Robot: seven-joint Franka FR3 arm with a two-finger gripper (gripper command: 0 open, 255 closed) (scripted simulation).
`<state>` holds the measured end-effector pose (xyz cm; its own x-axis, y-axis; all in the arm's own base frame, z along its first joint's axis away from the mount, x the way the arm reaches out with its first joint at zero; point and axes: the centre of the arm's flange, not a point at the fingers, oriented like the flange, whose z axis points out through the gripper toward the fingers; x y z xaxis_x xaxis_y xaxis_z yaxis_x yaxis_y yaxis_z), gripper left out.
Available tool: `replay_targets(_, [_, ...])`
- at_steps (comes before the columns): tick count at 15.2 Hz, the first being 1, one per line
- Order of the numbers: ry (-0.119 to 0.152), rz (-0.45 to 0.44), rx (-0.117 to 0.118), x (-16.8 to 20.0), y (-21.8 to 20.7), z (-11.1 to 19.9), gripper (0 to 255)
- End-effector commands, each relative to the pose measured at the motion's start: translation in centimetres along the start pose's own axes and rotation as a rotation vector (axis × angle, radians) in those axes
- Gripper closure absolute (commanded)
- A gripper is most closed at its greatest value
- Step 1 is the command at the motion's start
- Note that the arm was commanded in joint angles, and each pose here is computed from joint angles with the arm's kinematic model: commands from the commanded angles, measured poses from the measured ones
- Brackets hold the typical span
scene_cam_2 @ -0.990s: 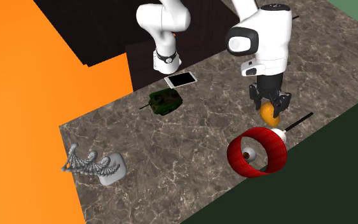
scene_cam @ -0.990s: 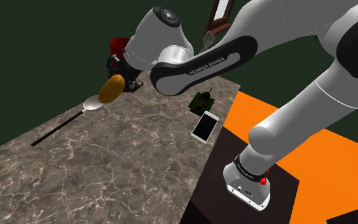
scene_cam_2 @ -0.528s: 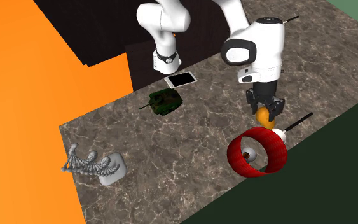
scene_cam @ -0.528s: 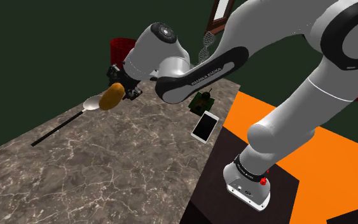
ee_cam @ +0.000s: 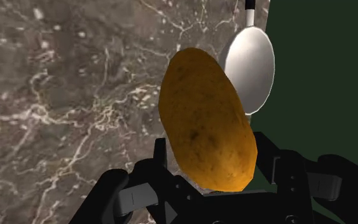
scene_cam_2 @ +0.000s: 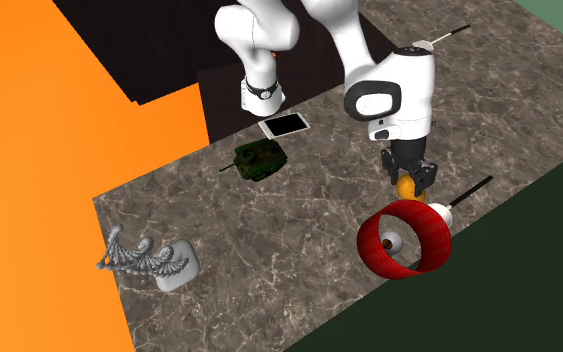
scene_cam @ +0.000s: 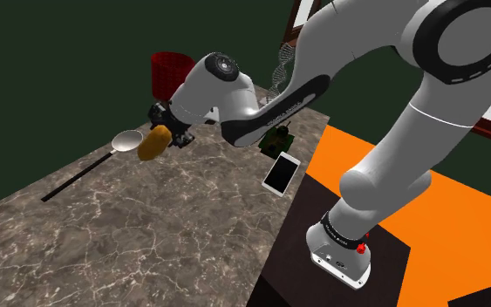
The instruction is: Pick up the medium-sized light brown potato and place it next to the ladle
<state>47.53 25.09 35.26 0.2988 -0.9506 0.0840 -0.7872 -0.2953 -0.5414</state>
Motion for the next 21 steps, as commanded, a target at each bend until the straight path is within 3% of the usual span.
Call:
replay_targets(1, [0.001, -0.002, 0.001, -0.2, 0.7, 1.0, 255])
replay_targets(5, [0.001, -0.002, 0.001, -0.4, 1.8, 2.8, 255])
replay_targets(13, [0.001, -0.002, 0.001, -0.4, 1.8, 2.8, 255])
replay_targets(14, [0.001, -0.002, 0.001, -0.4, 1.7, 2.8, 0])
replay_targets(19, [0.001, -0.002, 0.001, -0.4, 1.8, 2.8, 0])
replay_targets(21, [0.001, -0.002, 0.001, -0.4, 1.8, 0.1, 0])
